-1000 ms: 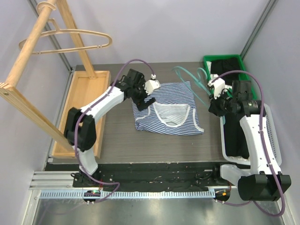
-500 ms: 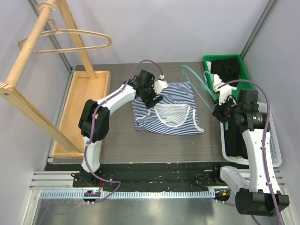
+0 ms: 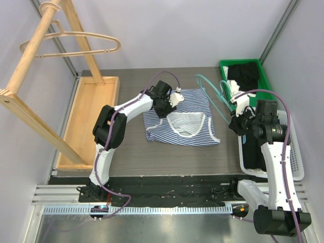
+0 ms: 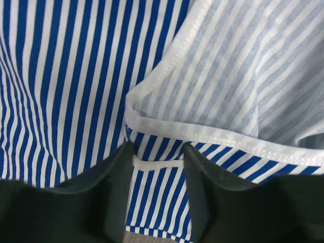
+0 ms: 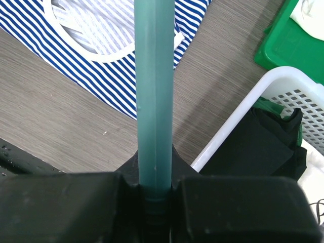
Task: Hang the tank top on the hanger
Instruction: Hang the tank top on the hanger.
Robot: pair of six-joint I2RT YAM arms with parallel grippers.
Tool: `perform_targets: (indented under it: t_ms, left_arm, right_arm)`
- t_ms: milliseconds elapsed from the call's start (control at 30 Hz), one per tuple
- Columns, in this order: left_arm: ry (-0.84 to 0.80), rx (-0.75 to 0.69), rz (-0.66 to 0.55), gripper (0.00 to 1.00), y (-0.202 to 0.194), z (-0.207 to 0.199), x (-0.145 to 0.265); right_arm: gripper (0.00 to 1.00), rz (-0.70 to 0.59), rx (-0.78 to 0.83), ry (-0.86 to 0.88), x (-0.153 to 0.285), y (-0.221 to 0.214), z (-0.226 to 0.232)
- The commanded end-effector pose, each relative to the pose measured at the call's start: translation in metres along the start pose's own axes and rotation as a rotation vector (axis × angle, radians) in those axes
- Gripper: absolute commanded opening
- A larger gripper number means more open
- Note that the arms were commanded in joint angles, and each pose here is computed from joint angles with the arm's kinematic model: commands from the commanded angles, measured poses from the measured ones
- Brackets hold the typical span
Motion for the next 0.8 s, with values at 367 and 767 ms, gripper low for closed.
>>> perform_targets:
  t_ms: [367, 767]
  left_arm:
    - [0.052, -0.032, -0.054, 0.00, 0.019, 0.013, 0.009]
    - [0.177, -0.016, -0.136, 0.00, 0.038, 0.027, 0.070]
  right_arm:
    - [0.01, -0.049, 0.023, -0.010, 0.000, 0.008, -0.004]
    - [0.01, 0.043, 0.093, 0.134, 0.001, -0.003, 0.008]
Point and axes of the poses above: each gripper's point midway between its finger pads, its own x axis back along the fingers, its own z axis along the line the jaws close on, y = z × x, the point moved 5 cm from there along x, back along the fingers, and after that the axes turned 2 degrees about x, right-handed, at the moved point
